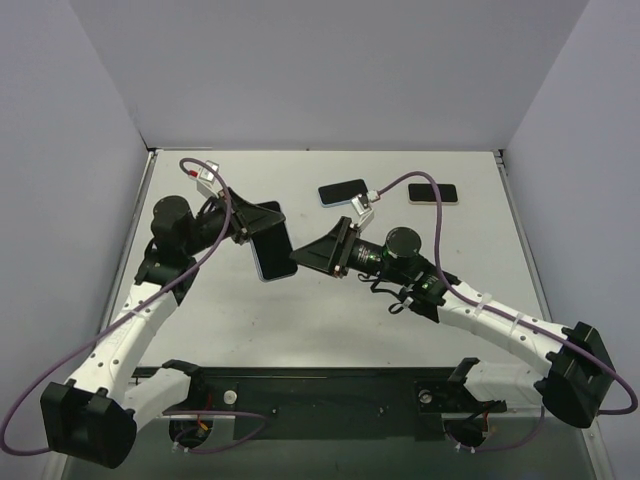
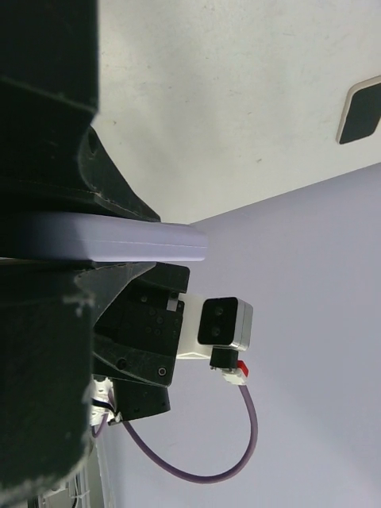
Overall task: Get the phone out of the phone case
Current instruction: Remove the phone case from the phone.
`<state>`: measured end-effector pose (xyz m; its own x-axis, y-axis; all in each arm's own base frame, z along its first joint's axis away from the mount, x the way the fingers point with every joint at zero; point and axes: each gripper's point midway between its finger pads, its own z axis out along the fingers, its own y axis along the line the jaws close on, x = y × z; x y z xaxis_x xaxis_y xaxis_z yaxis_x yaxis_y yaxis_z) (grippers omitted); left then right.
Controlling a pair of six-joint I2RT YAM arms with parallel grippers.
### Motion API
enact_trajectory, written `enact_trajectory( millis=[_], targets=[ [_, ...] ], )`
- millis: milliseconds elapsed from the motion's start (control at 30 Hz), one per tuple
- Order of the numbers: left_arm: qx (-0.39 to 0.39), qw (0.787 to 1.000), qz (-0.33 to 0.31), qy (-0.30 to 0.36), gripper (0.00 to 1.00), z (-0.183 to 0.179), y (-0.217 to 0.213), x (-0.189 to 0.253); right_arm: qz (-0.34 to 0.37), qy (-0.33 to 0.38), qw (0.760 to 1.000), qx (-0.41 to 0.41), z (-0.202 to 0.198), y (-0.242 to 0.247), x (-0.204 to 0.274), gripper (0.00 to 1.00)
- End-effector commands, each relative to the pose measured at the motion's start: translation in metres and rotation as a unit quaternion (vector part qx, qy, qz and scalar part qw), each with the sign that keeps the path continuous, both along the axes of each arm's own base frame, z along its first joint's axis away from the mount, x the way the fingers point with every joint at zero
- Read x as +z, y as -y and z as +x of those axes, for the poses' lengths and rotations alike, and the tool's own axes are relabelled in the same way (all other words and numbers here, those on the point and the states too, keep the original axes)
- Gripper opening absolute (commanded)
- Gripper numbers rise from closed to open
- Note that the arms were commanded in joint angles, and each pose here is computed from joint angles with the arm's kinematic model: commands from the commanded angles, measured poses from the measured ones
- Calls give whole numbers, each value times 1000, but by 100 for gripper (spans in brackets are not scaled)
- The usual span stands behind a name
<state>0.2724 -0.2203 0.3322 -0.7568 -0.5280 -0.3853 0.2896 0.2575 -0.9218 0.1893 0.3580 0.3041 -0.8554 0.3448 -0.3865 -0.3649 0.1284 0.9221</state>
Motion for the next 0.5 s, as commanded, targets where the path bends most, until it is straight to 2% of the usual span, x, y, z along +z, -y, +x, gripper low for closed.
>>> enact_trajectory(
  millis=[0,167,367,467],
  targets=[
    [-12,997,-61,55,0,-5,3,44,51,24,998,22,-10,-3,28,46],
    [-28,993,-107,43,0,-5,7,50,63,11,997,33,-11,-9,28,46],
    [-31,992,-111,44,0,-3,11,60,95,4,994,59,-8,-19,49,46],
    [-36,992,-112,47,0,-3,12,64,86,-6,994,62,0,-27,48,45]
  ],
)
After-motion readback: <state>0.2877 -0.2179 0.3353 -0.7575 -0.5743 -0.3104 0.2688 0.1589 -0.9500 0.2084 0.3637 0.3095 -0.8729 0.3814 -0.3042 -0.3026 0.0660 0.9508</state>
